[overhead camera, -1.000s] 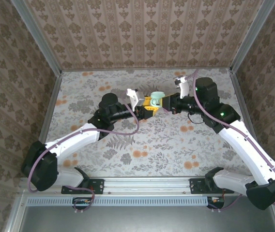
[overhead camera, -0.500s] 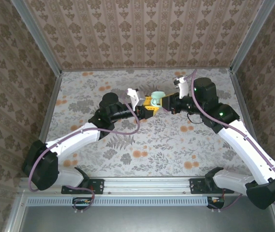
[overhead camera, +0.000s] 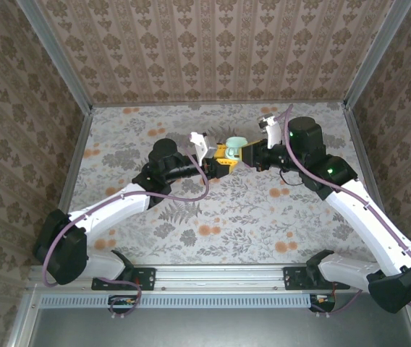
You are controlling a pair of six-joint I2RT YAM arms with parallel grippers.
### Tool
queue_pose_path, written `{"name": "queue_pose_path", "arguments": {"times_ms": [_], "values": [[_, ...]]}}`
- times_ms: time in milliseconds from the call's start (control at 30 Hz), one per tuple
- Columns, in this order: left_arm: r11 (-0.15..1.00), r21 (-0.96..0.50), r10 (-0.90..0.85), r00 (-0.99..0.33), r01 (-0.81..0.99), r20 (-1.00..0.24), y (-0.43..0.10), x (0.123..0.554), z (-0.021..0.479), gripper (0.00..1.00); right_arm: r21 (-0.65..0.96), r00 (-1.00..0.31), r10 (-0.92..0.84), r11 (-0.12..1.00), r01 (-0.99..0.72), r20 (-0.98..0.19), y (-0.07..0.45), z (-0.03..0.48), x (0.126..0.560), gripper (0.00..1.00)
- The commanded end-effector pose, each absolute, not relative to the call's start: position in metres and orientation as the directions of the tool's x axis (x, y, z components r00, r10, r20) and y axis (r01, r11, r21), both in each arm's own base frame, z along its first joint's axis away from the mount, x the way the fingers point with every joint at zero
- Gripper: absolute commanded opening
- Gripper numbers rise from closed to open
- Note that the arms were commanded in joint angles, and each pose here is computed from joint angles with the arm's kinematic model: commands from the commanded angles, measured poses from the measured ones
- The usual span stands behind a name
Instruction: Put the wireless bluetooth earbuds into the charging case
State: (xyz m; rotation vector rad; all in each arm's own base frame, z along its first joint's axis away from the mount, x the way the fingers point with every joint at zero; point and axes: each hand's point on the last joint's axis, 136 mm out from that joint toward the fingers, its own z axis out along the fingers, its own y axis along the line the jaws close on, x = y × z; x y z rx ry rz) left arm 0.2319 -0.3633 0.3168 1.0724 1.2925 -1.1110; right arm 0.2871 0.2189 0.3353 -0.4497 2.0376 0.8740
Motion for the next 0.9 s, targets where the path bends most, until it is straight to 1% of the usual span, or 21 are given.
{"name": "queue_pose_path", "arguments": {"times_ms": [0, 167, 433, 733, 867], "values": [[0.153, 0.001, -0.059, 0.01, 0.988, -0.998, -0.362, 0.228, 0.338, 0.32, 0.412, -0.569, -0.013, 0.676, -0.611, -0.822, 0.221, 0.334, 0.28, 0.24], [0.155, 0.002, -0.06, 0.012, 0.988, -0.998, -0.362, 0.228, 0.339, 0.32, 0.411, -0.563, -0.012, 0.67, -0.619, -0.827, 0.221, 0.336, 0.279, 0.24], [0.158, 0.004, -0.059, 0.013, 0.987, -0.998, -0.361, 0.229, 0.338, 0.32, 0.411, -0.56, -0.012, 0.666, -0.622, -0.828, 0.222, 0.338, 0.278, 0.28], [0.161, 0.004, -0.06, 0.014, 0.987, -0.998, -0.36, 0.229, 0.338, 0.32, 0.402, -0.559, -0.01, 0.685, -0.607, -0.829, 0.218, 0.337, 0.28, 0.3], [0.161, 0.007, -0.061, 0.017, 0.987, -0.998, -0.36, 0.229, 0.338, 0.32, 0.389, -0.558, -0.002, 0.715, -0.581, -0.83, 0.212, 0.336, 0.283, 0.31]]}}
